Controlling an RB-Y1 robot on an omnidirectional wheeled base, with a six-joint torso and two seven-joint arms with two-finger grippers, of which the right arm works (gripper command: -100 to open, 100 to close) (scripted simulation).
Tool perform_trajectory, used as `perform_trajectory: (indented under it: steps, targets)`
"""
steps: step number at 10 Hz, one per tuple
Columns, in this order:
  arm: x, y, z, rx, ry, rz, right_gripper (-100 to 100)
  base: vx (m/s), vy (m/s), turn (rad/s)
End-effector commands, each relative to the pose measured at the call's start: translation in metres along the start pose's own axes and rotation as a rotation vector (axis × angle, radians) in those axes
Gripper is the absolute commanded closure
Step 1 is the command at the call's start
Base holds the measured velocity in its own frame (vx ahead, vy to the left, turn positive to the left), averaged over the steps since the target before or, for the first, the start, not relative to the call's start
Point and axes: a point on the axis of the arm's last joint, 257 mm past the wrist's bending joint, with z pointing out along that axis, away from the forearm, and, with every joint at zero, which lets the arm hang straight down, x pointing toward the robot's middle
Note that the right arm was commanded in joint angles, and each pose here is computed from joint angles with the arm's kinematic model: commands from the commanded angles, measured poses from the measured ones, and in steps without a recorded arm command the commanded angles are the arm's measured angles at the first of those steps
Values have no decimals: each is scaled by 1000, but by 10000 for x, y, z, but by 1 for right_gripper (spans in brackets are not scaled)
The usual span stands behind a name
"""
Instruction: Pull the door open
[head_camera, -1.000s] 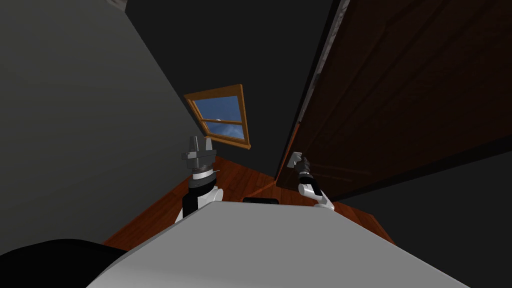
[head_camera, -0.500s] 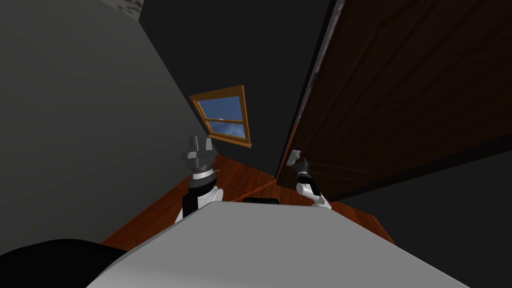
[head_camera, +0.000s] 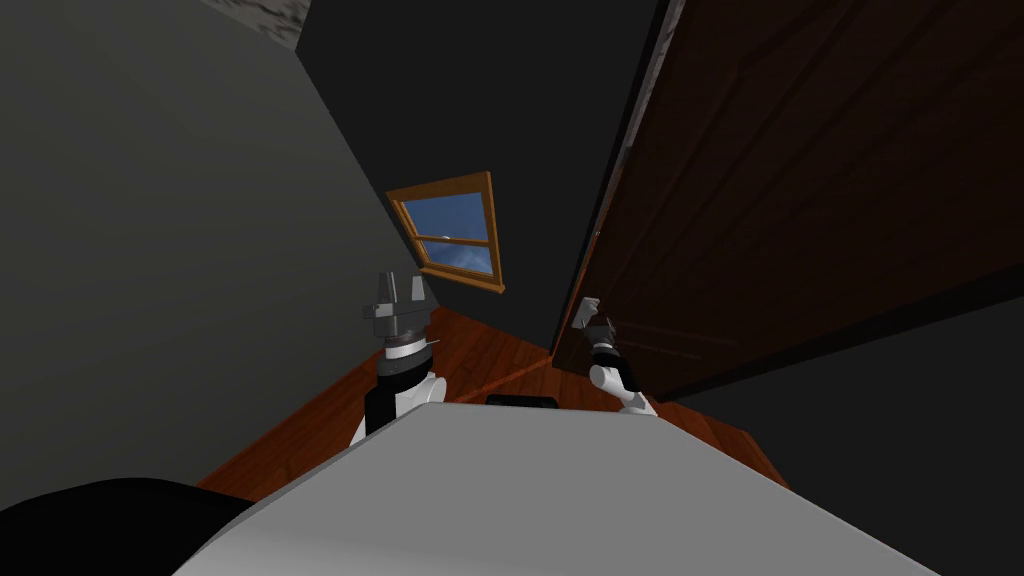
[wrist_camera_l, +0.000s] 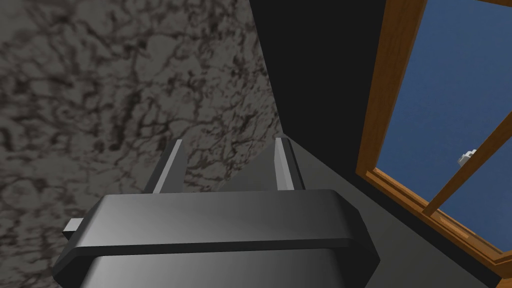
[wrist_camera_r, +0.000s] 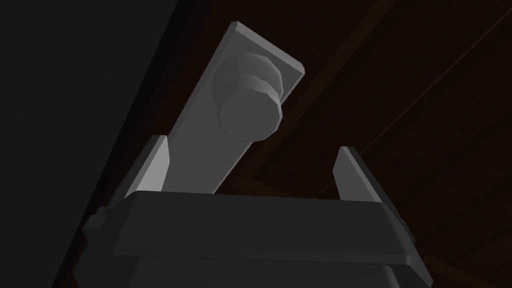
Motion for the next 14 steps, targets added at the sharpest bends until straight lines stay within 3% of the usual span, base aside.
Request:
perform_trajectory:
  steps: [1,8,9,10,11,14]
  targets:
    - [14,-35,-9,-5,-7,105,-100,-85,-30,80]
    - [44,-151,-49,-19,-29,425,-100,-81,-27,45]
    - [47,-162,-52,-20,-31,454,-100,-59,-27,27]
    - [45,-153,-48,-19,-30,432,-100,-26,-11,6]
    - [-77,39,-45,-42,-37,437,-100,92,25,180]
    - [-247,346,-43,-78,-46,437,-100,217,-3,139]
